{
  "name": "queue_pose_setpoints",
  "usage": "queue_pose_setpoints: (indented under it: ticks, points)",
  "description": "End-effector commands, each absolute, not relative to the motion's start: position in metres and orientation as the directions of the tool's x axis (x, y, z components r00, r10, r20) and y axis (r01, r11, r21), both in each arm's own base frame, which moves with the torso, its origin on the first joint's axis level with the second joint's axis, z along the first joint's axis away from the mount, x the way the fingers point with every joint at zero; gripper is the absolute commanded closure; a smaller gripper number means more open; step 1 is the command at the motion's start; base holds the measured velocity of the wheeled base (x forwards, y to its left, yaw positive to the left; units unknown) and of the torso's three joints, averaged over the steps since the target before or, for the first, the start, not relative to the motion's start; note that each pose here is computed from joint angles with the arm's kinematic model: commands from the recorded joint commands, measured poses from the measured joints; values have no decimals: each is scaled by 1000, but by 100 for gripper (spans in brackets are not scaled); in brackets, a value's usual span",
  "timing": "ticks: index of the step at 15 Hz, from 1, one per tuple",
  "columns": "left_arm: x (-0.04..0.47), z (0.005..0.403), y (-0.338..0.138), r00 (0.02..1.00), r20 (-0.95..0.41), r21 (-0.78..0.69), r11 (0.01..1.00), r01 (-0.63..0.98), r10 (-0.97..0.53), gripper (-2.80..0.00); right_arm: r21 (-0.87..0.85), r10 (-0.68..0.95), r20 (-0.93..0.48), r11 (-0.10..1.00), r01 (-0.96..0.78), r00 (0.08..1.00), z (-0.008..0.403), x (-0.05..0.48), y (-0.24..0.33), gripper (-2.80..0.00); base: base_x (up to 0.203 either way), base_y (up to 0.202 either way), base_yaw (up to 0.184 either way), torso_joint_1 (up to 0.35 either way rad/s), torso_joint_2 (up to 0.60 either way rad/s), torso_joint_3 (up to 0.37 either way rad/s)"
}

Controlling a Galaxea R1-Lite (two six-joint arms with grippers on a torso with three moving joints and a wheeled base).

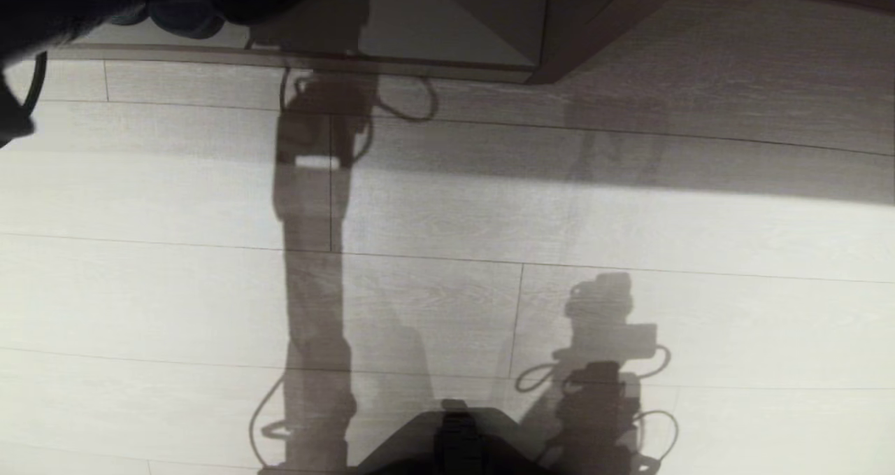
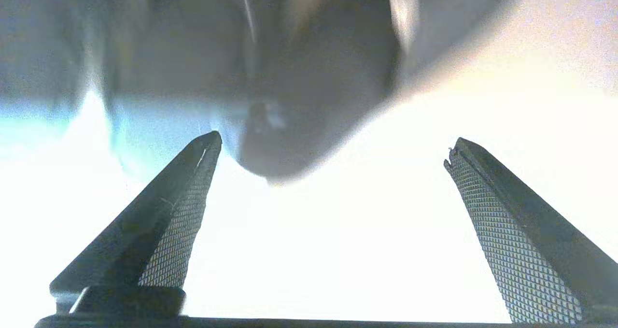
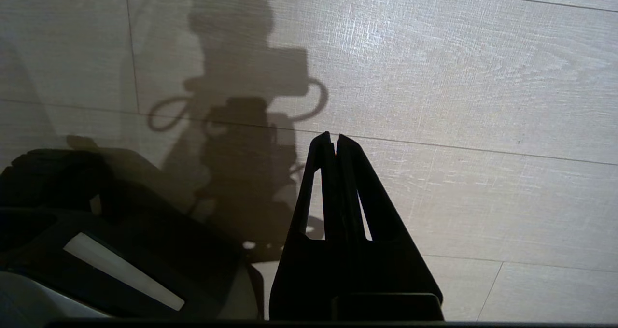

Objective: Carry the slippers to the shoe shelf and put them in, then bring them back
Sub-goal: Place the slippers into the shoe cabinet, then pick up the slippers in the shoe cabinet

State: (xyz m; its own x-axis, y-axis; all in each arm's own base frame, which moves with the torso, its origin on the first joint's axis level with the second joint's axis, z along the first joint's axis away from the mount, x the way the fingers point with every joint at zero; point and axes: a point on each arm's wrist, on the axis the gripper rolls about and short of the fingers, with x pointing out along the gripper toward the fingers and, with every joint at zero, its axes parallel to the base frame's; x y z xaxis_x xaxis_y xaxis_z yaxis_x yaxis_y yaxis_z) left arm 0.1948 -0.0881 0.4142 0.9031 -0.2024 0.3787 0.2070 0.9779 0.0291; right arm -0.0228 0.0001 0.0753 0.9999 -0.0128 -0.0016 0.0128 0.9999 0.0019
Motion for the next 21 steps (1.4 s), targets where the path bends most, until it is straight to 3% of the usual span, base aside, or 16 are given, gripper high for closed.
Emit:
queue_pose_setpoints:
  ticks: [1, 11, 21]
  points:
    - [149, 411, -67, 888, 393, 36, 969, 243, -238, -280, 2, -12, 2, 1000, 12, 1000, 75, -23, 0, 0, 0, 0, 0, 0, 0, 0]
    - [126, 326, -57, 943, 165, 126, 955, 270, -288, -280, 2, -12, 2, 1000, 12, 1000, 75, -23, 0, 0, 0, 0, 0, 0, 0, 0]
    - [32, 315, -10, 959, 183, 157, 969, 189, -217, -280, 2, -12, 2, 1000, 12, 1000, 75, -23, 0, 0, 0, 0, 0, 0, 0, 0]
